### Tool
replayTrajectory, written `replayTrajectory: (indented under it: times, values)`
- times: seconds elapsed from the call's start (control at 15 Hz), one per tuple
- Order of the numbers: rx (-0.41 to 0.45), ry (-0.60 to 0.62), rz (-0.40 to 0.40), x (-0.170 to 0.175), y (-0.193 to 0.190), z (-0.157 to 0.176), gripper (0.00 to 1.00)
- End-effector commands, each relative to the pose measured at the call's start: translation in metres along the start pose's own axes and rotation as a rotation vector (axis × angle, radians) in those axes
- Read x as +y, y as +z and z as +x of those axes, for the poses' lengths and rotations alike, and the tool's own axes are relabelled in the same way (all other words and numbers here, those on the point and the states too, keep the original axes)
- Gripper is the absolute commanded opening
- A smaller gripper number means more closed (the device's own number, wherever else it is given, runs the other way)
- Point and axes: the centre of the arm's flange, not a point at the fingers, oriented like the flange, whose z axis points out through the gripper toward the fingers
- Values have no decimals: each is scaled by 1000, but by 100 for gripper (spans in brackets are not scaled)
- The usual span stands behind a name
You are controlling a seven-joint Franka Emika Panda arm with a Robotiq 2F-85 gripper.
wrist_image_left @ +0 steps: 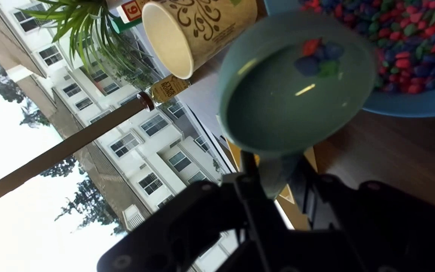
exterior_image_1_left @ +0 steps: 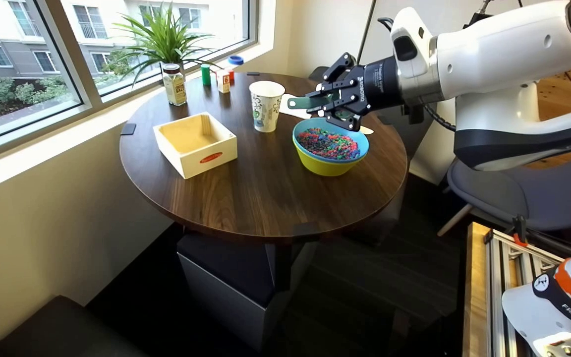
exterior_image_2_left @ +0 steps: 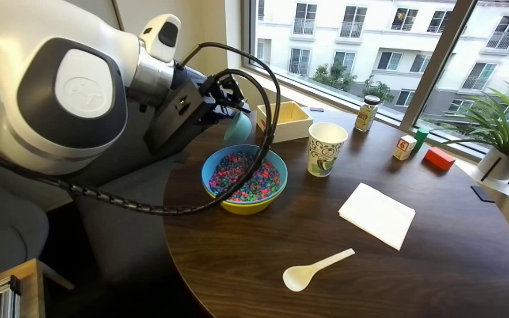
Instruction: Put some beans from the bowl in the small pot and pour them back in the bowl
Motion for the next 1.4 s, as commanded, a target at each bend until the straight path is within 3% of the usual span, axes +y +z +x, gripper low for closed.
replayTrajectory:
  times: [0.0, 1.33]
  values:
    - [18, -83, -36, -14, -4, -8, 6]
    - [78, -436, -259, -17, -7, -16, 6]
